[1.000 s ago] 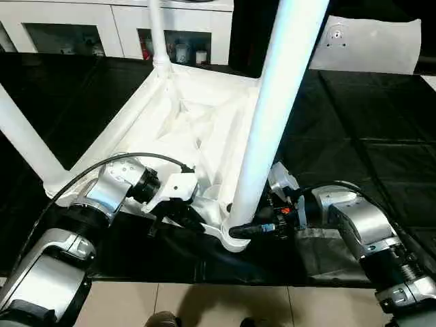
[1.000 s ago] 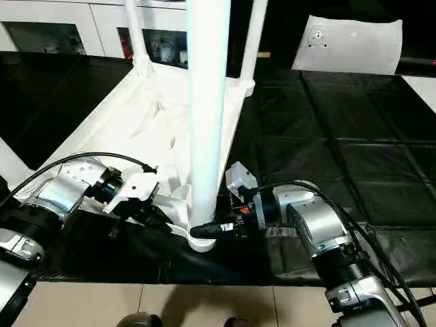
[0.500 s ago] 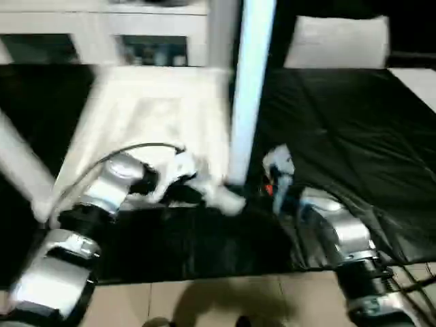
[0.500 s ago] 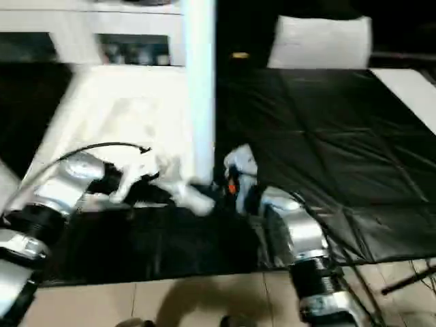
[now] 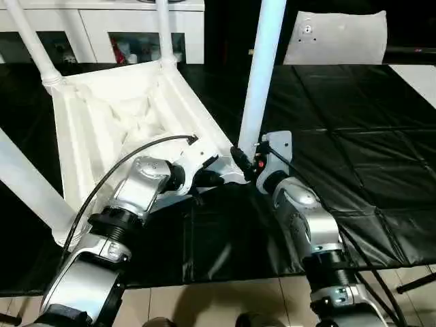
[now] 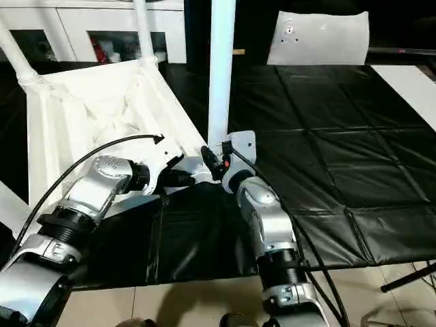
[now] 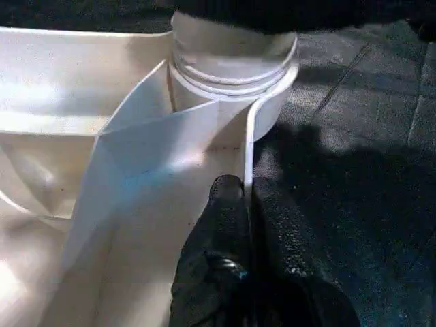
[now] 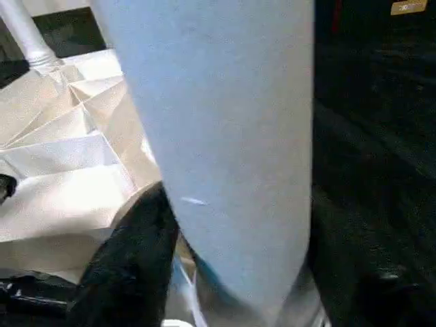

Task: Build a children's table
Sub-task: Rotate leg to tighten

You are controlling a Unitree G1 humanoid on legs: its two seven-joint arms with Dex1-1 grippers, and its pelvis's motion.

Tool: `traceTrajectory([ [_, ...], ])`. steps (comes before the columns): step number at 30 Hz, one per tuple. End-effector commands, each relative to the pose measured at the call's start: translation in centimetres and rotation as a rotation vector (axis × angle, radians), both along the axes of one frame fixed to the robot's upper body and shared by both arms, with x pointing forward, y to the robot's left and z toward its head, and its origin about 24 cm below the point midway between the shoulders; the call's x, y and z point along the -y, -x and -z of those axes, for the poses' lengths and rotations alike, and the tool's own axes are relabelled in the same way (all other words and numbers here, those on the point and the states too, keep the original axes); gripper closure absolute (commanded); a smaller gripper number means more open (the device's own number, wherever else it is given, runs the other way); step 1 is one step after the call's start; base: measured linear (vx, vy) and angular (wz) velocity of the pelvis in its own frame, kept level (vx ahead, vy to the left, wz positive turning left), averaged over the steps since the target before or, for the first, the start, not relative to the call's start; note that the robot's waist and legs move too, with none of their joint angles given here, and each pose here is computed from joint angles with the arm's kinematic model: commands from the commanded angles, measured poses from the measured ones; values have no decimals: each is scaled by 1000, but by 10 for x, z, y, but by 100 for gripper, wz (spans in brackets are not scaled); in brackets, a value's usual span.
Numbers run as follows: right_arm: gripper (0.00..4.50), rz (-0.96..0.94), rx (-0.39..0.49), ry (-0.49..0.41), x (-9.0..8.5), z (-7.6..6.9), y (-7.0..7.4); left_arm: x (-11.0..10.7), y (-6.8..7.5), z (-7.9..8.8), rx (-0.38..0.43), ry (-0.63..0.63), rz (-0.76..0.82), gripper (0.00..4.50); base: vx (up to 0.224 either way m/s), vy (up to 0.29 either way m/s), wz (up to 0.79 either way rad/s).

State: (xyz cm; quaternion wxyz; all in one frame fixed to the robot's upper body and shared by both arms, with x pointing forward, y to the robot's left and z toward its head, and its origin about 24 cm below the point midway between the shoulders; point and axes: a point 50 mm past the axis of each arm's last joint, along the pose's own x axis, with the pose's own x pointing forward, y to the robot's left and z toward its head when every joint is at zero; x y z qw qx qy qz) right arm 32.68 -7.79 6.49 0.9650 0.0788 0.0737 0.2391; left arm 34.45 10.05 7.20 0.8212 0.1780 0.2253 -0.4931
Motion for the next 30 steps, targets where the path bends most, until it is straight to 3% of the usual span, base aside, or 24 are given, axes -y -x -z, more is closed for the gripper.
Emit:
traceTrajectory([
  [1, 134, -207, -80, -6, -31, 19, 19, 25, 3, -13, 50, 31, 104, 450, 0, 0, 0],
  [7, 79, -260, -47, 1, 0, 20, 24, 5, 4, -7, 47, -30, 148, 450, 0, 0, 0],
  [9, 66, -326, -16, 27, 16, 19, 28, -3, 8, -6, 48, -37, 243, 450, 0, 0, 0],
  [13, 28, -430, 14, 72, 31, 16, 34, -10, 15, -4, 38, -31, 352, 450, 0, 0, 0],
  [18, 28, -659, 47, 135, 52, 5, 39, -25, 23, 2, 0, -70, 537, 450, 0, 0, 0],
  [26, 28, -861, 39, 155, 55, -3, 38, -38, 27, 2, -75, -141, 664, 450, 0, 0, 0],
  [27, 55, -889, 31, 146, 55, -3, 37, -39, 26, 2, -79, -151, 677, 450, 0, 0, 0],
  [30, 68, -957, 0, 127, 55, -4, 37, -40, 26, 2, -82, -169, 713, 450, 0, 0, 0],
])
